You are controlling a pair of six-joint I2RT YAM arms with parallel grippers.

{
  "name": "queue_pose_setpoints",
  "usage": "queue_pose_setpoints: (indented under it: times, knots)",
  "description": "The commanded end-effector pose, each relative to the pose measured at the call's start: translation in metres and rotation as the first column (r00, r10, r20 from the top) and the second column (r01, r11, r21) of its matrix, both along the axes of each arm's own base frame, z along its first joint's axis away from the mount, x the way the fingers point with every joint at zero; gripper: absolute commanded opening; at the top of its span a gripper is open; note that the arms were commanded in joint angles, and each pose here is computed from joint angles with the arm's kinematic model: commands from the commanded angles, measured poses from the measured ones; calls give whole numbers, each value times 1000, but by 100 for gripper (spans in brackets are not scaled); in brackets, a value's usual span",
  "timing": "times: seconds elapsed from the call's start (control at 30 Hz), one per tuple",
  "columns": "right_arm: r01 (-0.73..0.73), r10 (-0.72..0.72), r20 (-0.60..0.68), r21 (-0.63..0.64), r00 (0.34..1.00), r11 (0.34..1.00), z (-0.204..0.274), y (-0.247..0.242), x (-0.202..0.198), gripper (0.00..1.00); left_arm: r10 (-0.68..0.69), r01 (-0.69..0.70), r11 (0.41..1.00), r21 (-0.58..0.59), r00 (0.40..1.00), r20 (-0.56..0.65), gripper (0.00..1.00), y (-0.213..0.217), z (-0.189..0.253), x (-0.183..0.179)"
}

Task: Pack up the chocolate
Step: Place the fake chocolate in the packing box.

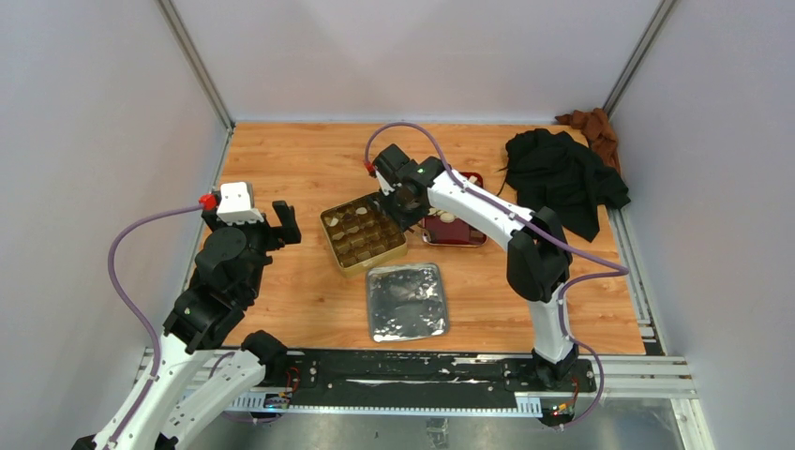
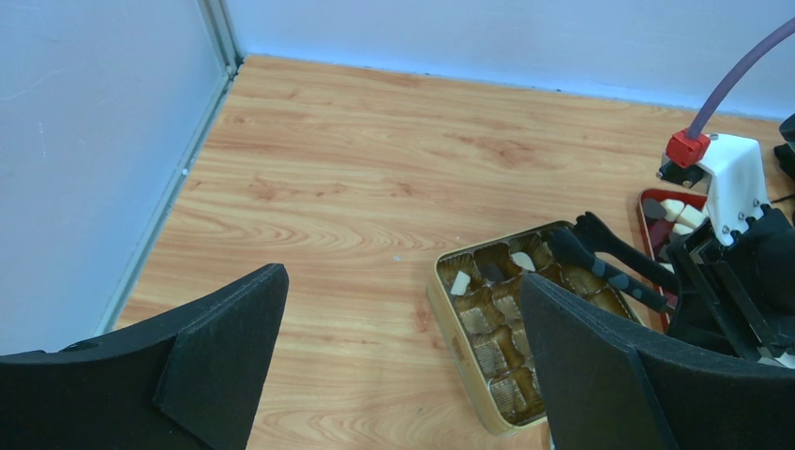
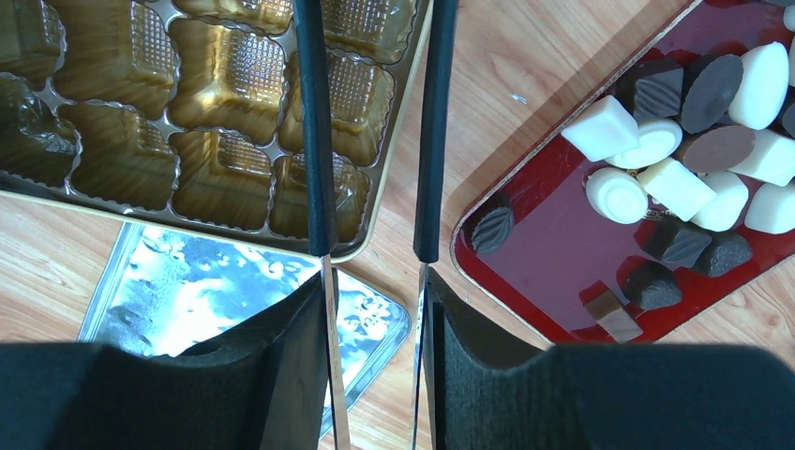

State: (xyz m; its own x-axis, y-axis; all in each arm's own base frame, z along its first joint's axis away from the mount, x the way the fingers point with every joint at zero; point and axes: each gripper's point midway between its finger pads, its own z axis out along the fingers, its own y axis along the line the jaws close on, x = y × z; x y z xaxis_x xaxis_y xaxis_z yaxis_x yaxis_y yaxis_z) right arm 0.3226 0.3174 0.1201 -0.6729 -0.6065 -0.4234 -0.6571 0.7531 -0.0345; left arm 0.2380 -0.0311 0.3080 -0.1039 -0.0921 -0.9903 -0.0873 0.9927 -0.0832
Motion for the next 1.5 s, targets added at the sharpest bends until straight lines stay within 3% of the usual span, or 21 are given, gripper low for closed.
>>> queue_pose_setpoints:
  times: [0.0,0.63,1.47]
  knots:
    - [-19,19,19,-2,1000,1000,7,5,0,41,9,-8,1000,-11,1000,21,100,2,3,0]
    - [7,-7,76,-5,997,1000,32,-16,-8,37,9,-9,1000,-14,1000,25,100,2,4,0]
    - [169,-161,76,-123,984,978,29,-124,-52,37,2,-2,1000,-16,1000,25,100,1,4,0]
